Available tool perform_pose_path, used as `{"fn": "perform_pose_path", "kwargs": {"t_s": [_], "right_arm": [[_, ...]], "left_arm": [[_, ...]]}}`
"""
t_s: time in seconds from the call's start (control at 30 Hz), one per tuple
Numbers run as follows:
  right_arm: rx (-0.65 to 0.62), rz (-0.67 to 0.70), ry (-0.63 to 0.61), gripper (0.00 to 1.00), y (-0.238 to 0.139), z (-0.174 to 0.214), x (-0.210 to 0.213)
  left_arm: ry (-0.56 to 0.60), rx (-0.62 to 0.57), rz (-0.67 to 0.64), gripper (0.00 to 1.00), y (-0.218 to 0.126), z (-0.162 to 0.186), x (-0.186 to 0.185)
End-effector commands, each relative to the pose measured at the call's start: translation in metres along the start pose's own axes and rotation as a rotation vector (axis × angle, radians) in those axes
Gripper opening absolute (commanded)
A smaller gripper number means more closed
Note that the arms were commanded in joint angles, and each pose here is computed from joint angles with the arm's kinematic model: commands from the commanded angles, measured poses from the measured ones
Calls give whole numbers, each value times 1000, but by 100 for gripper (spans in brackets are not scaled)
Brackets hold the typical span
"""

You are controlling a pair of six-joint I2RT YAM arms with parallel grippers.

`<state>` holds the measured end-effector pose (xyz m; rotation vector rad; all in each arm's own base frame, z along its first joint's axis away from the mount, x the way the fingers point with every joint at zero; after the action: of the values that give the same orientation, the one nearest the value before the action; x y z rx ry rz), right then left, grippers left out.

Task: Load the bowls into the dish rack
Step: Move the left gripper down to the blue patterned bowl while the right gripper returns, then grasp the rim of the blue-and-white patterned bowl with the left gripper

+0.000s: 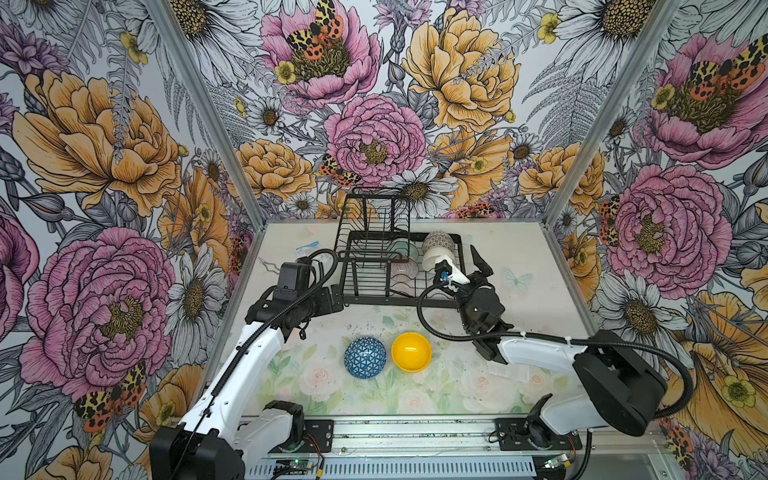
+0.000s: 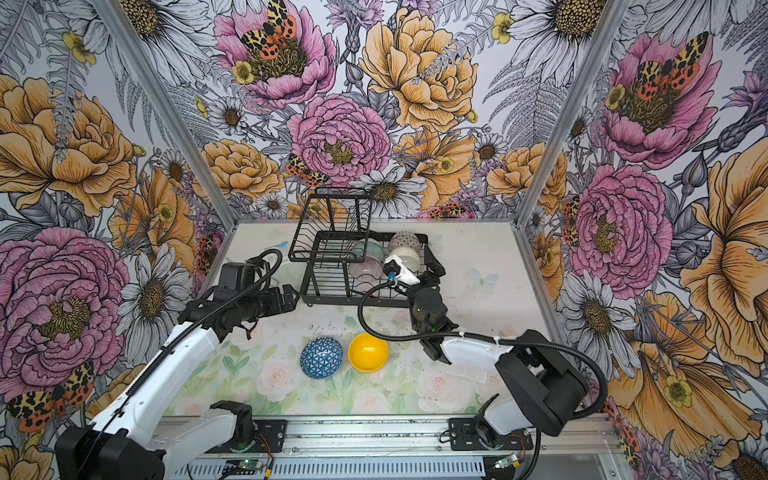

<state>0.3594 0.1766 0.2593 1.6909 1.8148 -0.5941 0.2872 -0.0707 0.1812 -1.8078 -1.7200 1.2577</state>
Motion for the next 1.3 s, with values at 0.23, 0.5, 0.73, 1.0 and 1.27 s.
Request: {"fn": "perform_pose_path", "kwargs": {"t_s": [0.23, 0.5, 0.73, 1.0, 1.27], "right_arm": [[422, -260, 333, 99, -55, 31, -9], [603, -425, 549, 99, -91, 39, 10], [799, -511, 579, 100, -99, 57, 42], [863, -551, 600, 100, -97, 64, 57], [885, -552, 593, 99, -96, 72, 59]], "left_arm": [[2, 94, -33, 99, 12, 40, -4], [-10, 177, -84, 99, 8, 80, -3], [-25, 281, -142, 99, 21, 113, -4], [-41, 336, -157, 97, 24, 140, -9], [-62, 370, -175, 72, 26, 161, 0]]}}
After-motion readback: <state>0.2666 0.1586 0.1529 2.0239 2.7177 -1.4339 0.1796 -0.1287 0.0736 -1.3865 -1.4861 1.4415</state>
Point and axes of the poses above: each gripper's point midway between its finger pads, its own y axis out along the fingers, its own x axis along the line the jaws close on, z = x × y, the point moved 1 cm from there along -y, back along the fingers, and after that the axes turned 6 degrees about -y, right-handed, at the moved point
